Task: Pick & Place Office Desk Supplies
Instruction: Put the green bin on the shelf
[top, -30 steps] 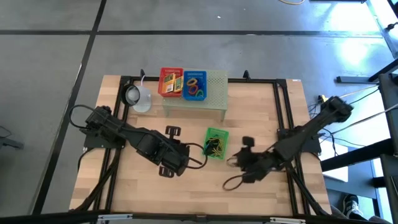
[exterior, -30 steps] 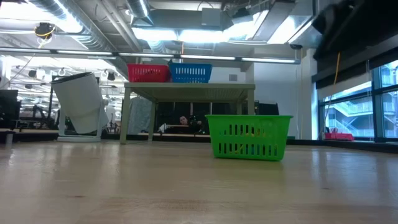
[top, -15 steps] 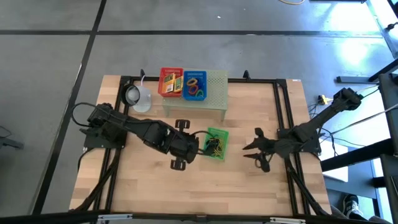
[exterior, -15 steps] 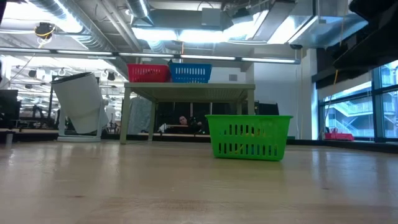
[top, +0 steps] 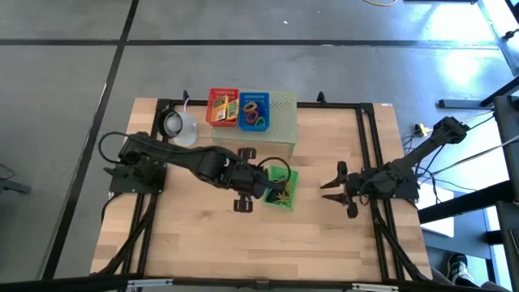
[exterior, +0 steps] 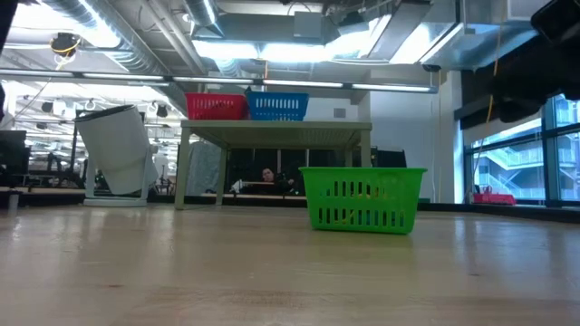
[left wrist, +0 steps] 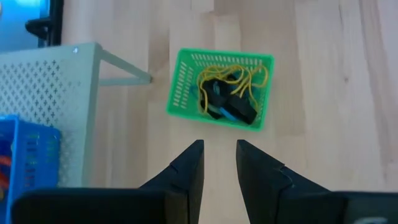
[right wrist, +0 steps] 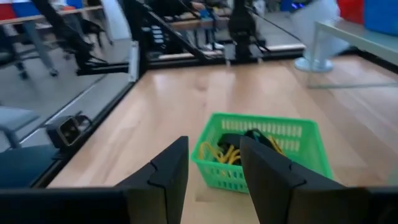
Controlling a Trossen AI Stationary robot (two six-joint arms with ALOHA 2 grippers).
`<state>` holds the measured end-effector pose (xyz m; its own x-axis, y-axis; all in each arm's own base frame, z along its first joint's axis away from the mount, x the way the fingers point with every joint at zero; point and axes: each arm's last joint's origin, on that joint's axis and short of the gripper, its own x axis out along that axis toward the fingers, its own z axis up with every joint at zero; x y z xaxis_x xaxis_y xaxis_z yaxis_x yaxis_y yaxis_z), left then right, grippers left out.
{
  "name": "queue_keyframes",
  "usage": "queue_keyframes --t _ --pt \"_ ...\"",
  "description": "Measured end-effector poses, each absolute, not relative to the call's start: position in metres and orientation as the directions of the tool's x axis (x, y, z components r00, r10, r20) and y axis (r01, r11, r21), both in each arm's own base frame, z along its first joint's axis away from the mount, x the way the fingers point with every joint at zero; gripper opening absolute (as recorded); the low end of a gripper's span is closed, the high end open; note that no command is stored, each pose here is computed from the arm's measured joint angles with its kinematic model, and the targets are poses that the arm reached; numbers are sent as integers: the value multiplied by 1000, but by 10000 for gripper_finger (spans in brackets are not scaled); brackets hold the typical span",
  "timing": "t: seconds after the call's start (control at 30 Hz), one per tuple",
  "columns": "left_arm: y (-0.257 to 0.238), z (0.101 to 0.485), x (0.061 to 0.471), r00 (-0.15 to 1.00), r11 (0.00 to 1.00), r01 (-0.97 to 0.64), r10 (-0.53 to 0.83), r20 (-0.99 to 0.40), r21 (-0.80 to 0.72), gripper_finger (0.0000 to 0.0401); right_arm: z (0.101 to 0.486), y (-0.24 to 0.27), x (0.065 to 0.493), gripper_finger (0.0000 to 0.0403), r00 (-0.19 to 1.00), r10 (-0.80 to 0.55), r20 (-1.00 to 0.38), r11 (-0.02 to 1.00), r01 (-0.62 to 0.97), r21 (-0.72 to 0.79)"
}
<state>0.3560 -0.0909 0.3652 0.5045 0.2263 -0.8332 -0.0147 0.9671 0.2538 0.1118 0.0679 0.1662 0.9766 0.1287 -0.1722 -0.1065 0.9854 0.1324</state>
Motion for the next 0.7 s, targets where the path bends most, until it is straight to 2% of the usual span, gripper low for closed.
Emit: queue_keyframes --t 0.13,0.47,0.57,0.7 --pt "-92 360 361 502 956 41 231 -834 289 86 158 67 110 146 977 166 -133 982 -153 107" --pt "-94 344 380 507 944 88 233 -830 319 87 155 67 109 146 978 161 -133 984 -148 100" --pt "-93 331 388 471 948 113 211 -856 296 87 154 64 109 146 988 80 -134 991 -64 118" --pt "-99 312 396 411 958 181 130 -902 220 87 154 59 109 146 987 -109 -120 977 129 171"
